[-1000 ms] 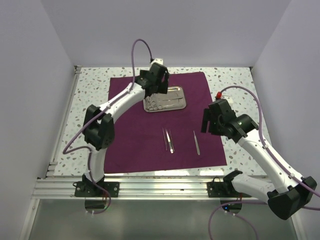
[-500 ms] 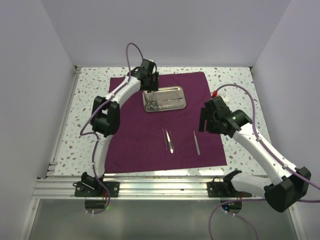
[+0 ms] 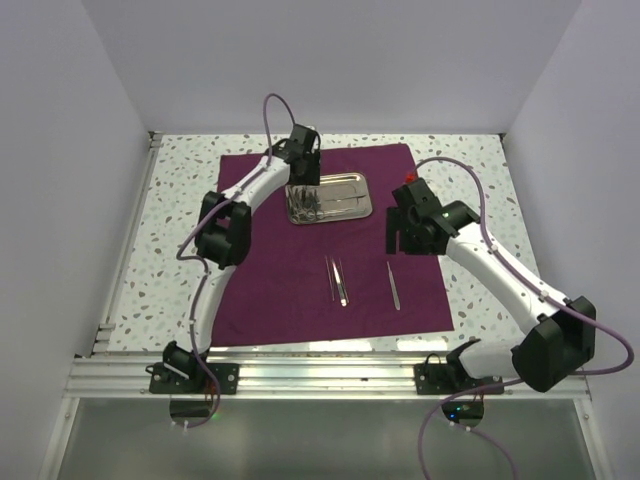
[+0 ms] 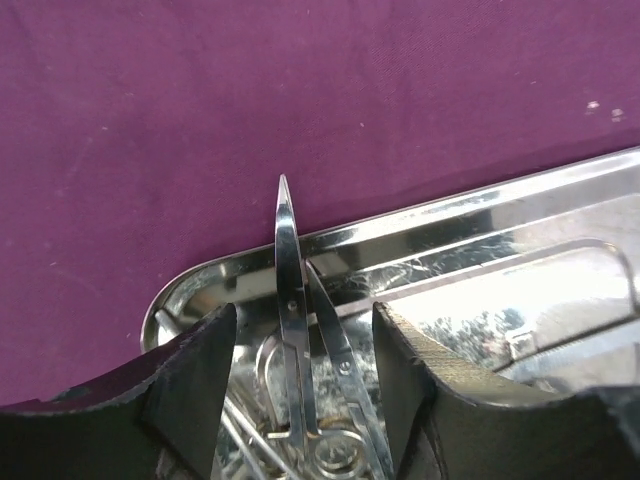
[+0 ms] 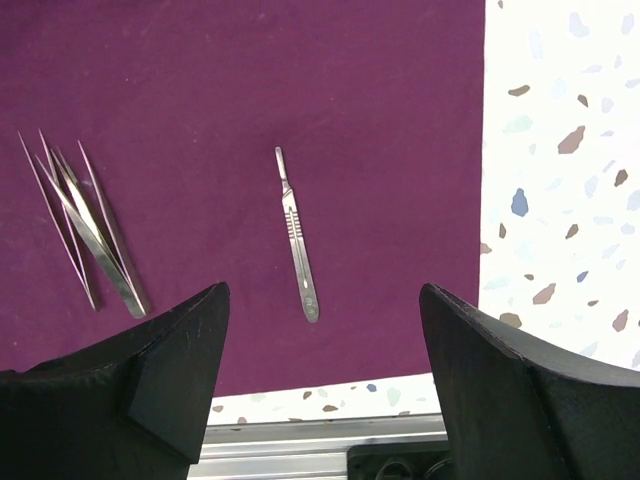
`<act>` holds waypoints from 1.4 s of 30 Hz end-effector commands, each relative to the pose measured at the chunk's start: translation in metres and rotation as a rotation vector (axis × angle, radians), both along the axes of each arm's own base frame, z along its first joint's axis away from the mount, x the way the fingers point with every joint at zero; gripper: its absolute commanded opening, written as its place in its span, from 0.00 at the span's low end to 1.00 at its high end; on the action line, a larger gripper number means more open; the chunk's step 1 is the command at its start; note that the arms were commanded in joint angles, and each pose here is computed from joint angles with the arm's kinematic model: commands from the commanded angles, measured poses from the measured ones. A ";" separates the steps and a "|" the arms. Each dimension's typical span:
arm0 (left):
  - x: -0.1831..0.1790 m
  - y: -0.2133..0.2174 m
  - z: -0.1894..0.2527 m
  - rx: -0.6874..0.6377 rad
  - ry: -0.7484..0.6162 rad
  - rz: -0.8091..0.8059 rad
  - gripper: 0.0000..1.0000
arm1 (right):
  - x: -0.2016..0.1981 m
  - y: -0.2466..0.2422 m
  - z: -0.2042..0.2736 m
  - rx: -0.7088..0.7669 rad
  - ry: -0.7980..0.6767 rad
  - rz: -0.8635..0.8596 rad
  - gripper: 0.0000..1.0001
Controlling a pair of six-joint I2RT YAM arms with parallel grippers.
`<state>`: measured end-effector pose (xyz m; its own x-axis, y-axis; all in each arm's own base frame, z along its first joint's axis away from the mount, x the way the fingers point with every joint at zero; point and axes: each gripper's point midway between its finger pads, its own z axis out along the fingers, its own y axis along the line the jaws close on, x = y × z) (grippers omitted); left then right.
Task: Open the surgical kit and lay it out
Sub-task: Pick up the medical item from the container.
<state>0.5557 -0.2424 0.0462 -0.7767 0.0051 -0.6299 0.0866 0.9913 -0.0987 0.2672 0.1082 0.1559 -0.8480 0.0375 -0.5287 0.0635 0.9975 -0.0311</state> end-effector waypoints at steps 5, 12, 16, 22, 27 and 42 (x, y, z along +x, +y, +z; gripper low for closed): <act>0.019 -0.002 0.002 -0.008 -0.039 0.013 0.57 | 0.018 0.011 0.009 0.021 -0.029 0.049 0.80; 0.015 0.000 -0.015 0.004 -0.006 0.019 0.38 | 0.019 0.009 0.006 0.011 -0.018 0.047 0.80; 0.012 0.003 -0.023 0.020 0.011 0.024 0.21 | 0.016 0.007 0.002 0.012 -0.010 0.041 0.80; 0.009 0.008 -0.017 0.037 0.008 0.030 0.01 | 0.015 0.010 -0.001 0.032 0.000 0.046 0.79; 0.015 0.010 0.015 0.029 -0.048 0.043 0.00 | 0.012 0.014 -0.002 0.051 0.008 0.055 0.79; 0.022 -0.013 0.158 -0.229 -0.319 0.034 0.00 | -0.009 0.007 -0.001 0.088 0.004 0.040 0.78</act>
